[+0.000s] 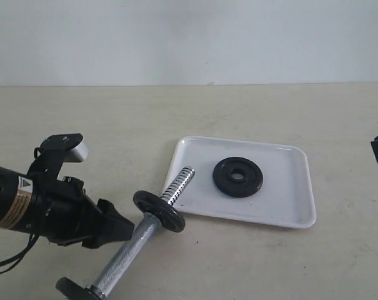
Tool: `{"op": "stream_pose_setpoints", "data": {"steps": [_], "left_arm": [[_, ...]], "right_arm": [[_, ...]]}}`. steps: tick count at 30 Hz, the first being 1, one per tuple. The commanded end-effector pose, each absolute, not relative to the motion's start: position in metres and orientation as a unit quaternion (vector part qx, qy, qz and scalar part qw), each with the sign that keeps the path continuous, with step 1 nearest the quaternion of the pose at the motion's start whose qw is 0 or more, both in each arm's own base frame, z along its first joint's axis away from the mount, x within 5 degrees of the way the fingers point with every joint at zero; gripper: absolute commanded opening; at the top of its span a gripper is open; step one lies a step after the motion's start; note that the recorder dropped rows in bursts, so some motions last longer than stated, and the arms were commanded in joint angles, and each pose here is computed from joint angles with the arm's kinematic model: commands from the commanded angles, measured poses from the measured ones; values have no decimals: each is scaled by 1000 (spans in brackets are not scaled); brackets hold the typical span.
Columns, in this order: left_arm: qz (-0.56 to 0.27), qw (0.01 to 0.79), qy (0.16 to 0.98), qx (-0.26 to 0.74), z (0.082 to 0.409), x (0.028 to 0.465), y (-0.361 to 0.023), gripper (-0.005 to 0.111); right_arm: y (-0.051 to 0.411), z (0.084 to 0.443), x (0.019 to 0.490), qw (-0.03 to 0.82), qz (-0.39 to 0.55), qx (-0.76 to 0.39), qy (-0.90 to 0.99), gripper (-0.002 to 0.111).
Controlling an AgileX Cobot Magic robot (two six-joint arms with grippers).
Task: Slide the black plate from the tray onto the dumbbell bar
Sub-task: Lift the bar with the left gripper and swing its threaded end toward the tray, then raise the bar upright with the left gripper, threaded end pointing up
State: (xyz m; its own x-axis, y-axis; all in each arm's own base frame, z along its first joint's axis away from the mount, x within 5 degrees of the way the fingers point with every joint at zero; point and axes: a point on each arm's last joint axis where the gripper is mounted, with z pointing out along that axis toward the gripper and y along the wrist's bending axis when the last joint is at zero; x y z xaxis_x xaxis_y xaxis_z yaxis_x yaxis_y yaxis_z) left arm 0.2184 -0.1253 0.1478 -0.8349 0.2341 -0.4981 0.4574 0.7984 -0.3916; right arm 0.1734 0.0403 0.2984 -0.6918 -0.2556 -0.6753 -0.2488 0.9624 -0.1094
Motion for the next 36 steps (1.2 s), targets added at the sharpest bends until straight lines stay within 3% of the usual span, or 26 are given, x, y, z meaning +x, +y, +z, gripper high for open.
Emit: {"op": "stream_pose_setpoints", "data": {"steps": [1, 11, 22, 29, 36], "left_arm": [[-261, 201, 926, 184, 143, 208, -124, 54], [-290, 188, 920, 187, 145, 201, -138, 54], [-325, 149, 904, 235, 138, 193, -198, 52], [-250, 138, 924, 254, 106, 188, -223, 52], [-196, 159, 940, 231, 95, 195, -217, 47]], "right_arm": [[41, 300, 175, 380, -1, -139, 914, 44], [43, 300, 174, 381, 12, -133, 915, 44], [46, 300, 173, 376, 30, -137, 916, 44], [46, 300, 173, 375, 29, -139, 916, 44], [46, 299, 173, 373, 29, -139, 917, 44]]}}
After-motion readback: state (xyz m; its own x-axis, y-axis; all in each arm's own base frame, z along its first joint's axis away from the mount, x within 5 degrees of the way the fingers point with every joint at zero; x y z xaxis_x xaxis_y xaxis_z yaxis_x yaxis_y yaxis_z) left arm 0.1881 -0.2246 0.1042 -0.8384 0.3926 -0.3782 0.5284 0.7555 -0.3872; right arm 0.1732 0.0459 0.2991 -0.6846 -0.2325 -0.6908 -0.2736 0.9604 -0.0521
